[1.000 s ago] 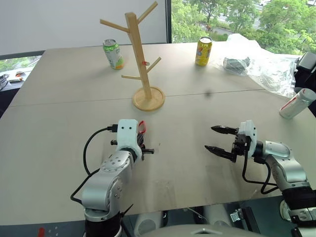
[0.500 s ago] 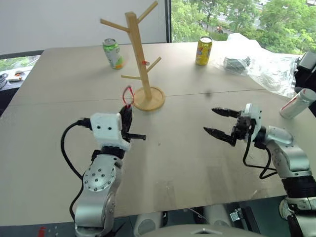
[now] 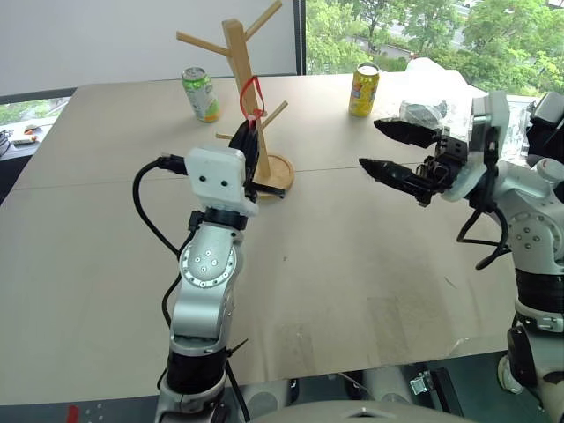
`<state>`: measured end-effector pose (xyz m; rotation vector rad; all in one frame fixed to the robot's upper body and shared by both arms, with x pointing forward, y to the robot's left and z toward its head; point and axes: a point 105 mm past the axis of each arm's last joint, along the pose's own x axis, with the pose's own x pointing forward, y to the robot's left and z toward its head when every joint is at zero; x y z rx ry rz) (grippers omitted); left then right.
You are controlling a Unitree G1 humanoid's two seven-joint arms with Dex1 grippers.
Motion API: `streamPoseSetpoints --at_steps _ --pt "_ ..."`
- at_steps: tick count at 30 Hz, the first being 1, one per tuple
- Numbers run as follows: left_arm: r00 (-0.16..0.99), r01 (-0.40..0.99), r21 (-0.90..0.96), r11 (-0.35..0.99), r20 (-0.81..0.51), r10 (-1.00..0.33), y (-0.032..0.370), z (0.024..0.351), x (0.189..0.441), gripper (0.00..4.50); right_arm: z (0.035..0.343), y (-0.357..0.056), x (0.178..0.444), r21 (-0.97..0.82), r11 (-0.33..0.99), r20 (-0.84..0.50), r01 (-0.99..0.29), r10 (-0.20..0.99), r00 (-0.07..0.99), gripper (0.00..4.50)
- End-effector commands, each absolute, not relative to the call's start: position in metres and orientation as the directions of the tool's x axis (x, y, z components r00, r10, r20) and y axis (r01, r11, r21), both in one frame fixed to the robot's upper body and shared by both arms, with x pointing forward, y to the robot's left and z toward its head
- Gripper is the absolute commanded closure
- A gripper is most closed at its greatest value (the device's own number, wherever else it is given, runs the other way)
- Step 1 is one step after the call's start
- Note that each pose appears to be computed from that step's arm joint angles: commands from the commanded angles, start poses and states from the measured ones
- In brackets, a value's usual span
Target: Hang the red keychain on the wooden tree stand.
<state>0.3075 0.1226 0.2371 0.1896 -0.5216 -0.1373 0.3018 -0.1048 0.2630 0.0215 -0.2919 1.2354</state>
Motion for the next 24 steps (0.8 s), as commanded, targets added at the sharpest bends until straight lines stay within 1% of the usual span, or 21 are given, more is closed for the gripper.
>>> streamPoseSetpoints --at_steps 1,6,11,17,24 --pt "0.862 0.061 0.224 0.973 0.48 -0.165 0.122 0.239 0.315 4.45 0.278 -0.109 0.3 -0.189 0.347 0.261 -0.919 0.92 0.293 0.0" --pt "0.89 0.069 0.229 0.971 0.425 -0.164 0.12 0.224 0.326 4.45 0.278 -0.11 0.302 -0.204 0.354 0.256 -0.913 0.919 0.299 0.0" --pt "0.891 0.092 0.234 0.968 0.414 -0.185 0.116 0.221 0.33 4.45 0.279 -0.109 0.301 -0.208 0.354 0.259 -0.912 0.919 0.298 0.0" --pt "0.888 0.093 0.226 0.97 0.423 -0.183 0.11 0.225 0.337 4.45 0.279 -0.109 0.301 -0.212 0.357 0.261 -0.91 0.918 0.299 0.0" --pt "0.898 0.049 0.172 0.984 0.424 -0.119 0.115 0.233 0.35 4.45 0.278 -0.11 0.302 -0.218 0.364 0.257 -0.905 0.917 0.306 0.0"
